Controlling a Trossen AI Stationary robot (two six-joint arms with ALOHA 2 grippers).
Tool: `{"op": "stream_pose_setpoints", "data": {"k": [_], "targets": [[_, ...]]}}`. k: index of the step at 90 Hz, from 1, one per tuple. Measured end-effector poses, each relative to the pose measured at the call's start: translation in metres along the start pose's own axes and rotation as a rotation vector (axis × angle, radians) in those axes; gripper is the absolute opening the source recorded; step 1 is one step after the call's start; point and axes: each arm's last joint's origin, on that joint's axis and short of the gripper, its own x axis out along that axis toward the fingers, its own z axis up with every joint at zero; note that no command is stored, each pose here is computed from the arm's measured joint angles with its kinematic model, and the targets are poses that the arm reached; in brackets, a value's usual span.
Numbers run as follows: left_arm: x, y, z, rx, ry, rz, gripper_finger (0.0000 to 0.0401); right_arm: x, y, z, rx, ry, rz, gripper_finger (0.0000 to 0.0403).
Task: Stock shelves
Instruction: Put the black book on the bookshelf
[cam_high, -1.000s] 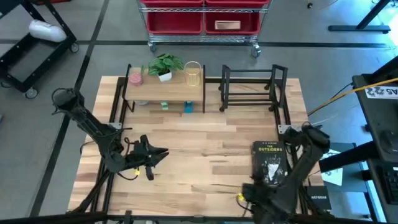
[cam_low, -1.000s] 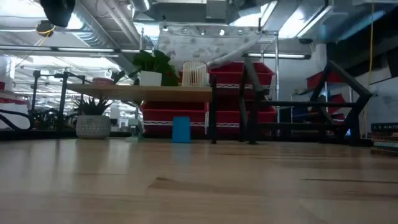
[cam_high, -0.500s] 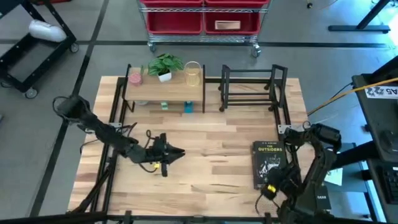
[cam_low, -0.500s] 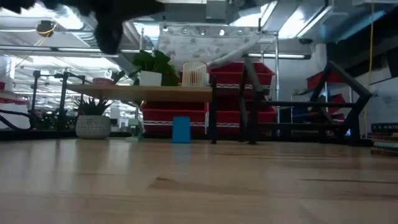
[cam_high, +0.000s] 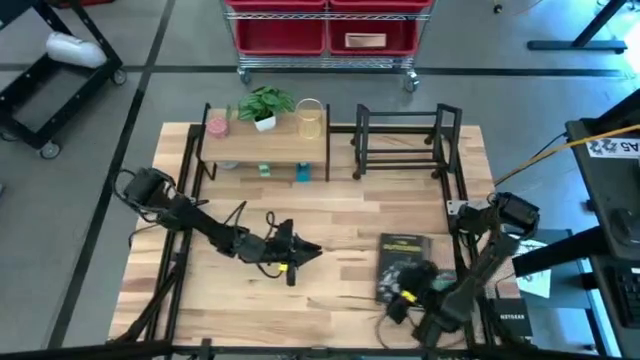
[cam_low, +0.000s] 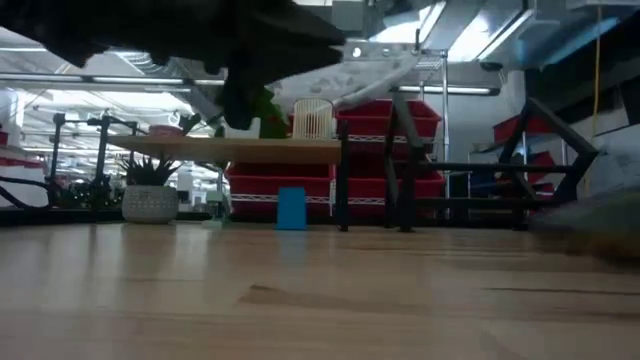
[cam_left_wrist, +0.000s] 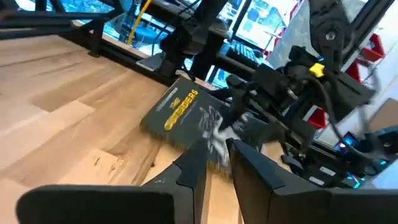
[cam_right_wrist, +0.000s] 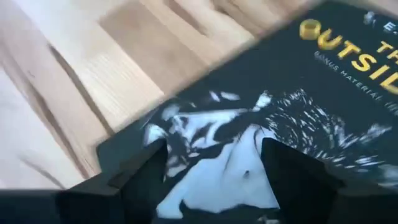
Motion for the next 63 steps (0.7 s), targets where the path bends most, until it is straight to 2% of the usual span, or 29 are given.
{"op": "stream_pose_setpoints", "data": {"k": [24,38,45,52,63], "targets": [[0.007,0.005,-0.007,0.002,0.071,0.053,0.0054,0.053,0.033,0.056,-0.112,-0.125,0.143,0.0248],[0.007,0.006,-0.009,0.006,0.086,0.061,0.0054,0.067,0.045,0.088,-0.166,-0.205,0.226,0.0248],[0.007,0.007,-0.01,0.005,0.1,0.069,0.0054,0.056,0.043,0.097,-0.212,-0.183,0.218,0.0248],[0.006,0.008,-0.014,-0.013,0.133,0.074,0.0054,0.032,0.038,0.1,-0.232,-0.149,0.207,0.0248],[0.007,0.014,-0.019,-0.052,0.225,0.062,0.0054,-0.008,0.012,0.092,-0.244,-0.005,0.147,0.0248]]}}
